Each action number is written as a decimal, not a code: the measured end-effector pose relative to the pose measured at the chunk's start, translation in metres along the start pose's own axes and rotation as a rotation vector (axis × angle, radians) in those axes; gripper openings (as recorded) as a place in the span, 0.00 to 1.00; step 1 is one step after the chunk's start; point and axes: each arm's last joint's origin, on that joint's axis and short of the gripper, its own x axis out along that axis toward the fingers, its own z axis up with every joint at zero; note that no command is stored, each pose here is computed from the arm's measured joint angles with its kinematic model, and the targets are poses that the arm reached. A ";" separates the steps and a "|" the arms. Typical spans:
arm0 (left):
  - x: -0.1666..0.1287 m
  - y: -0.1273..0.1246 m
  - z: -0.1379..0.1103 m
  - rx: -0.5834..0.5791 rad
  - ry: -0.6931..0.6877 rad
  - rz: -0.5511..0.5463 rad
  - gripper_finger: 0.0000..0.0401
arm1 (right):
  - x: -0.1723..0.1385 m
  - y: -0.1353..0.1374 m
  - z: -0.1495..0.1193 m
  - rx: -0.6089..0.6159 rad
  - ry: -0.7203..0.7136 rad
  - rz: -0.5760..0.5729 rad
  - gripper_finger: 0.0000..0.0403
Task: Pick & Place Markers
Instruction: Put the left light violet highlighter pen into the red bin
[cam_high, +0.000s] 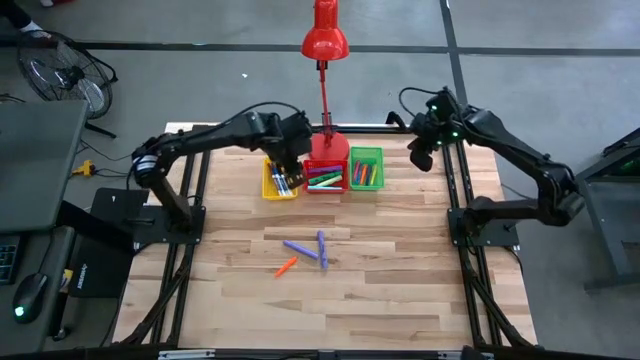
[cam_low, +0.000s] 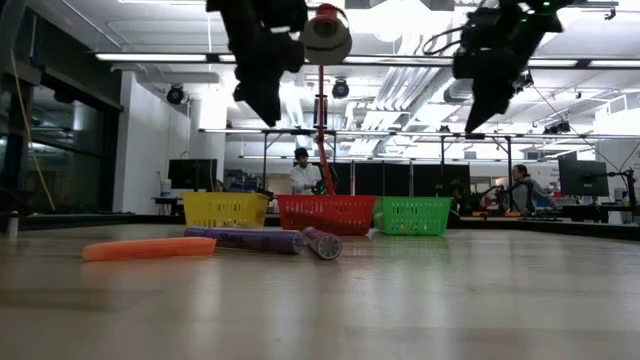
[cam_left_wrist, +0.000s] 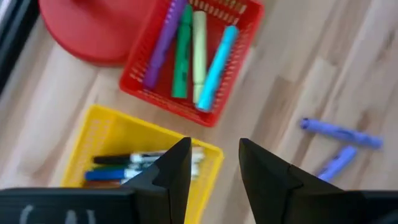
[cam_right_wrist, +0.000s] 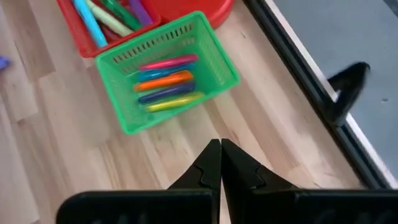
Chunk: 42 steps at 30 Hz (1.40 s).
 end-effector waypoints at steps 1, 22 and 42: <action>-0.001 -0.004 -0.003 -0.022 -0.015 0.005 0.33 | -0.003 0.000 -0.004 0.015 -0.013 -0.001 0.00; 0.000 -0.123 -0.062 -0.469 -0.005 0.175 0.33 | -0.024 0.011 -0.019 0.045 -0.130 -0.023 0.00; 0.078 -0.139 -0.098 0.535 0.182 -0.072 0.33 | -0.024 0.013 -0.020 0.056 -0.142 0.053 0.00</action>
